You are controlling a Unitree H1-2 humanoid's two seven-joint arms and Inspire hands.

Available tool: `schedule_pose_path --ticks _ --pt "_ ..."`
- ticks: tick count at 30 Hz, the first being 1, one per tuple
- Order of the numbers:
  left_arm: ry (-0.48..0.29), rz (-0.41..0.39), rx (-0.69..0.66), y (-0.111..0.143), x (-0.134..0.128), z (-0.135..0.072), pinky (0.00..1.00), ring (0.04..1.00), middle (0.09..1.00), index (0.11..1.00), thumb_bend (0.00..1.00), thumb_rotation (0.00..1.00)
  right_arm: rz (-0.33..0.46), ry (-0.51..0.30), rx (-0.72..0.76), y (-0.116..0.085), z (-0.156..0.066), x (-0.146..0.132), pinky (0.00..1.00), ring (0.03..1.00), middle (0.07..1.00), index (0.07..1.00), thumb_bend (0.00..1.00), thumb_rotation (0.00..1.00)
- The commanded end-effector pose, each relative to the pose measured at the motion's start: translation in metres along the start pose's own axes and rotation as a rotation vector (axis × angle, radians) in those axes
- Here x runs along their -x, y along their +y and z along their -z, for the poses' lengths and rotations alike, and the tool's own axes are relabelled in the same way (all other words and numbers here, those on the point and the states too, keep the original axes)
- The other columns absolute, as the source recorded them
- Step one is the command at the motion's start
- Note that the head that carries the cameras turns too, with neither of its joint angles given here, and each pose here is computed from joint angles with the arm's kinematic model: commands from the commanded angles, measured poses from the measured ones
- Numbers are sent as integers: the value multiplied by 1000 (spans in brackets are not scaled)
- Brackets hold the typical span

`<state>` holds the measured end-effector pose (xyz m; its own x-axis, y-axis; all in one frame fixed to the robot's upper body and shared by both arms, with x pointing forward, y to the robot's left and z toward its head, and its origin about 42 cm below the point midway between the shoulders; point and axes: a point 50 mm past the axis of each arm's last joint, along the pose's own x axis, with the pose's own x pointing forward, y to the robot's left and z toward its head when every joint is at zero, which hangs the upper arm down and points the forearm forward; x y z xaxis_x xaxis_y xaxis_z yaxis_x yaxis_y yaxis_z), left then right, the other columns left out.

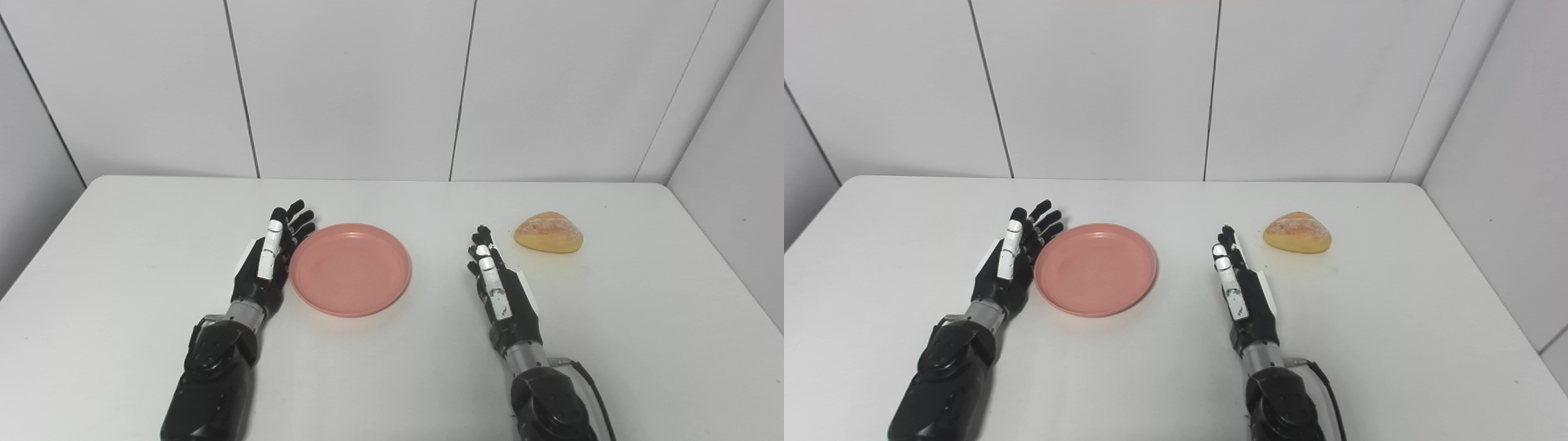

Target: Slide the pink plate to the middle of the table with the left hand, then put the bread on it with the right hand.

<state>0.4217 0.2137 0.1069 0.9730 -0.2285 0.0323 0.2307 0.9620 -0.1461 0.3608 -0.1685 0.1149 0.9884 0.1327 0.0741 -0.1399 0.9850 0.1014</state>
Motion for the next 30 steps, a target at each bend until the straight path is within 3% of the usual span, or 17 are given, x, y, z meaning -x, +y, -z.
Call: schedule_pose_path --ticks 1,30 --pt "61 16 36 -13 11 21 956 924 913 905 709 1000 -17 -62 0 1 -17 -10 1000 1000 1000 1000 695 926" --pt "61 131 30 -59 27 25 946 937 933 918 718 1000 -8 -86 -19 -2 -23 -10 1000 1000 1000 1000 634 931"
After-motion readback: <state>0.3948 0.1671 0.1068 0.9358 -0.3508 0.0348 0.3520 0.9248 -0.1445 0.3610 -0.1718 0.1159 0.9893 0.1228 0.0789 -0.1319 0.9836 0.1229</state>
